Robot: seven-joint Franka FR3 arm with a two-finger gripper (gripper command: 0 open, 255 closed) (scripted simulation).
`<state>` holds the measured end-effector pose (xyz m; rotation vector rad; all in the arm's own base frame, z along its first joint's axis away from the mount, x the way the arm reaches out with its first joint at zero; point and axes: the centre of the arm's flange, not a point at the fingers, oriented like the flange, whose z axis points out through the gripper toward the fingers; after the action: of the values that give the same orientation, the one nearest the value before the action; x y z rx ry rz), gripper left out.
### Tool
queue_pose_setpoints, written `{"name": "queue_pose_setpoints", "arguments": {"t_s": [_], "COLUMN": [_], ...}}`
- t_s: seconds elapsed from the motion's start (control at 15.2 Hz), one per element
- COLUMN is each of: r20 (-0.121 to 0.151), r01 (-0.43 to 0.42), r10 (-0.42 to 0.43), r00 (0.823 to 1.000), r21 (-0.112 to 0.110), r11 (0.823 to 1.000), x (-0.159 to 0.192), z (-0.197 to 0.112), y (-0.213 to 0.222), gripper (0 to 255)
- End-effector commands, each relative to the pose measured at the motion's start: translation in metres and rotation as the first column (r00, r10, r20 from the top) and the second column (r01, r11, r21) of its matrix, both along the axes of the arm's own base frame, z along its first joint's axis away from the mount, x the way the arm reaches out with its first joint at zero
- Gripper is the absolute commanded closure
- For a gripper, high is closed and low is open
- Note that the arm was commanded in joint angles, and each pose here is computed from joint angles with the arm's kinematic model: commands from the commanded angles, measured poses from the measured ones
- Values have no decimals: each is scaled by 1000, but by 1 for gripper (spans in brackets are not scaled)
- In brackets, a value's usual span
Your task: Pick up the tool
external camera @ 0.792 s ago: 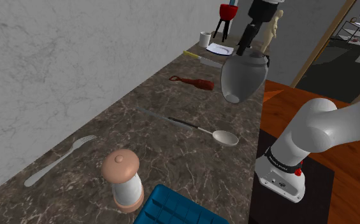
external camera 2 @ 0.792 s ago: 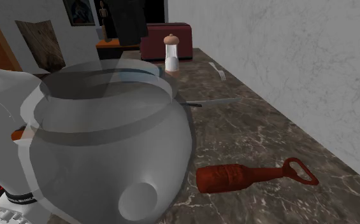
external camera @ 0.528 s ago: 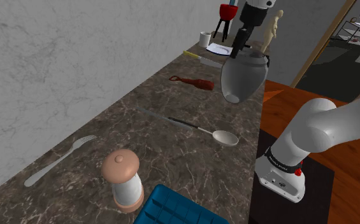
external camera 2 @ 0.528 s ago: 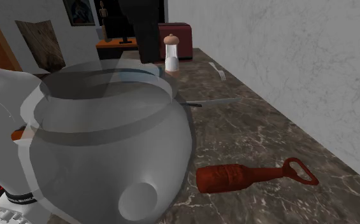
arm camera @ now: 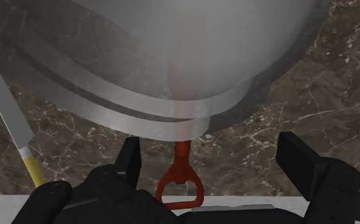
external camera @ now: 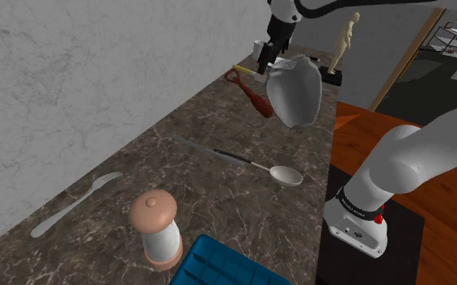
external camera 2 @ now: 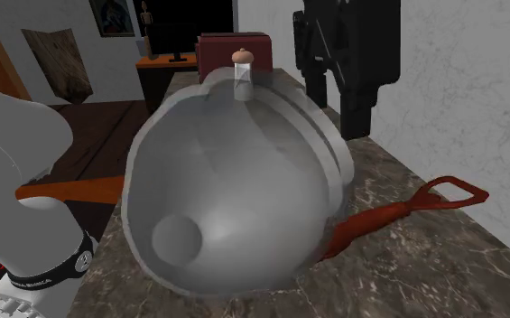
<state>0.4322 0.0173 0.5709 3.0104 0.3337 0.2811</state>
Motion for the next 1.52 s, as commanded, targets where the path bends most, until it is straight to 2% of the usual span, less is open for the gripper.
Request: {"name": "queue_pose_setpoints", "arguments": {"t_s": [0.0,0.66,1.32,1.39,1.45], "r20": [-189,-295,-300,-300,-300], "r01": [11,-1,-2,-2,-3], "r10": [-15,-19,-19,-19,-19], "r00": [982,955,954,954,954], "r21": [-19,-68,-70,-70,-70], "r11": [1000,998,998,998,998], "x": [15,122,127,128,126], "z": [-41,-139,-185,-186,-184], "y": [1,3,3,0,2], "gripper": [0,0,0,255,255]}}
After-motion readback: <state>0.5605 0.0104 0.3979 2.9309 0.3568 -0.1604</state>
